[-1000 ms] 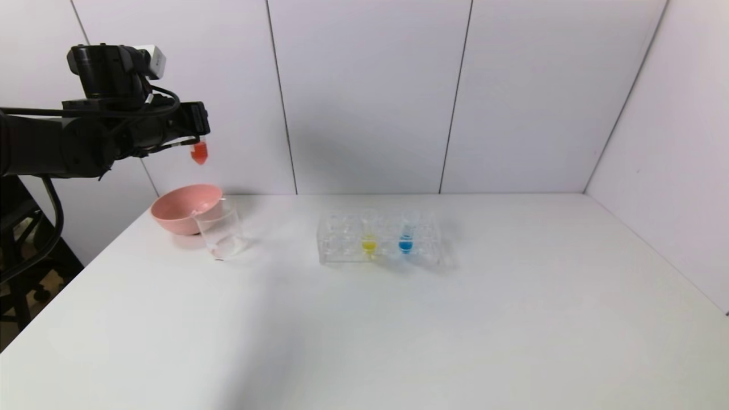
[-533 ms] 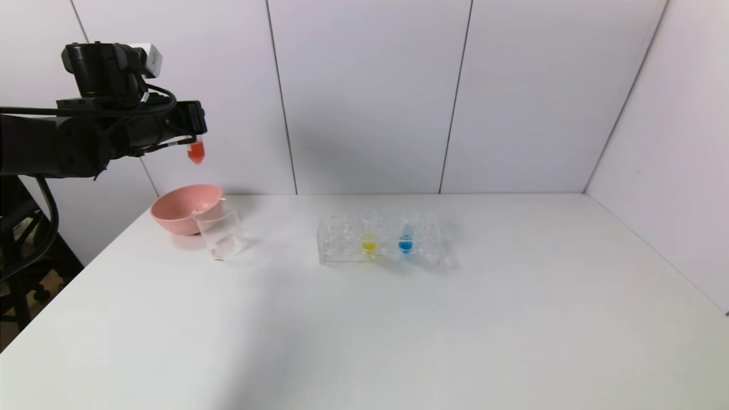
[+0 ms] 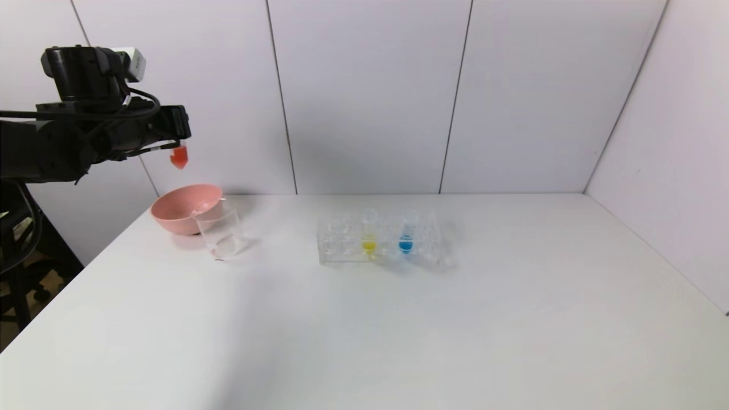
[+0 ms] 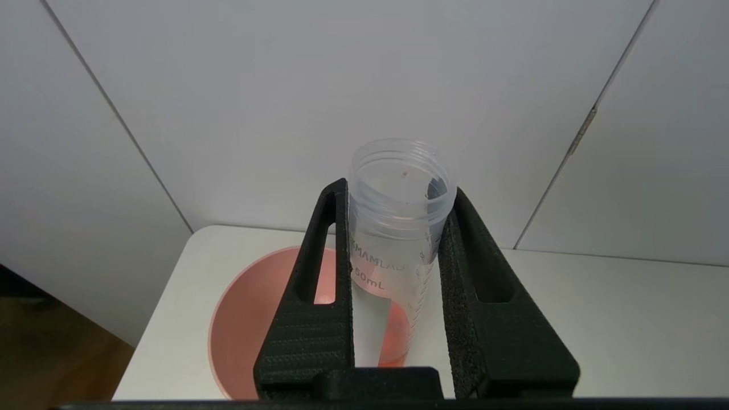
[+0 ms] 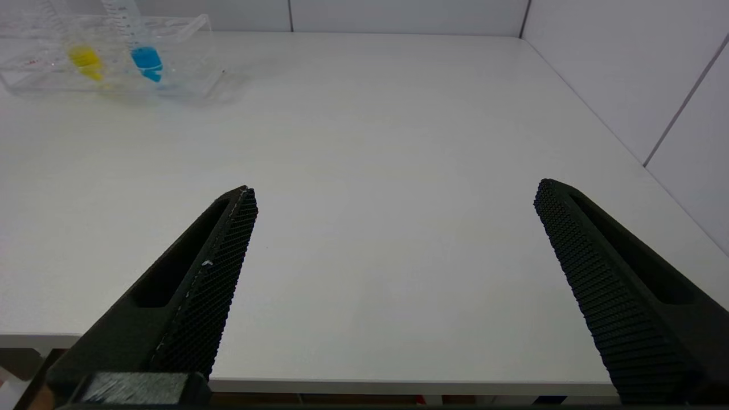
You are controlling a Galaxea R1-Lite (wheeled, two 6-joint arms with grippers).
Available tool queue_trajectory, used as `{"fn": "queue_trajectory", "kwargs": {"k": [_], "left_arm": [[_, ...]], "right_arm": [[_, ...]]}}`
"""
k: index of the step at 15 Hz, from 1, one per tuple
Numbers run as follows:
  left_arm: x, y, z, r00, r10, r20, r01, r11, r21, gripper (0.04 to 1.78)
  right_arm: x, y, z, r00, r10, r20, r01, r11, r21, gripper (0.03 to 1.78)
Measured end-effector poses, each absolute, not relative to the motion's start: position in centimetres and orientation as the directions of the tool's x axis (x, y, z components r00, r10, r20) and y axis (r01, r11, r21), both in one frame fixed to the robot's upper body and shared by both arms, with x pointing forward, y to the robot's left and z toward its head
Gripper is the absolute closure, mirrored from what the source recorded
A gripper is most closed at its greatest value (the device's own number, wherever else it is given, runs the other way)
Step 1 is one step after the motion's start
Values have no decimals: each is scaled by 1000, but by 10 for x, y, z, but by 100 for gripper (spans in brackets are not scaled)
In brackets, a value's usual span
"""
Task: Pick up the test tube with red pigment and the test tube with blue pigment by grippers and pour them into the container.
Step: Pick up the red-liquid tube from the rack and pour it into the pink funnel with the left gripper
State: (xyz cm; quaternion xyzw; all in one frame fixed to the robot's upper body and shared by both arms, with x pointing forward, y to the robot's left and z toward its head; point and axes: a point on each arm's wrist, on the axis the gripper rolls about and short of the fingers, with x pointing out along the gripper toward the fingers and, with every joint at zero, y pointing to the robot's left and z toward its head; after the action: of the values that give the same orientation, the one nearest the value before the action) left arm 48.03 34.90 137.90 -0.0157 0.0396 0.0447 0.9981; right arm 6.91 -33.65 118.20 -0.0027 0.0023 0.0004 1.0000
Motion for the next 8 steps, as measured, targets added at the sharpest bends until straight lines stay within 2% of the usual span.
{"fn": "queue_trajectory", "kwargs": {"k": [8], "left_arm": [[458,376,1359,974,161,-162,-164,986,-9,136]], "right_arm": [[69,-336,1182,1000,0,-5,0,1000,-5,4]]}}
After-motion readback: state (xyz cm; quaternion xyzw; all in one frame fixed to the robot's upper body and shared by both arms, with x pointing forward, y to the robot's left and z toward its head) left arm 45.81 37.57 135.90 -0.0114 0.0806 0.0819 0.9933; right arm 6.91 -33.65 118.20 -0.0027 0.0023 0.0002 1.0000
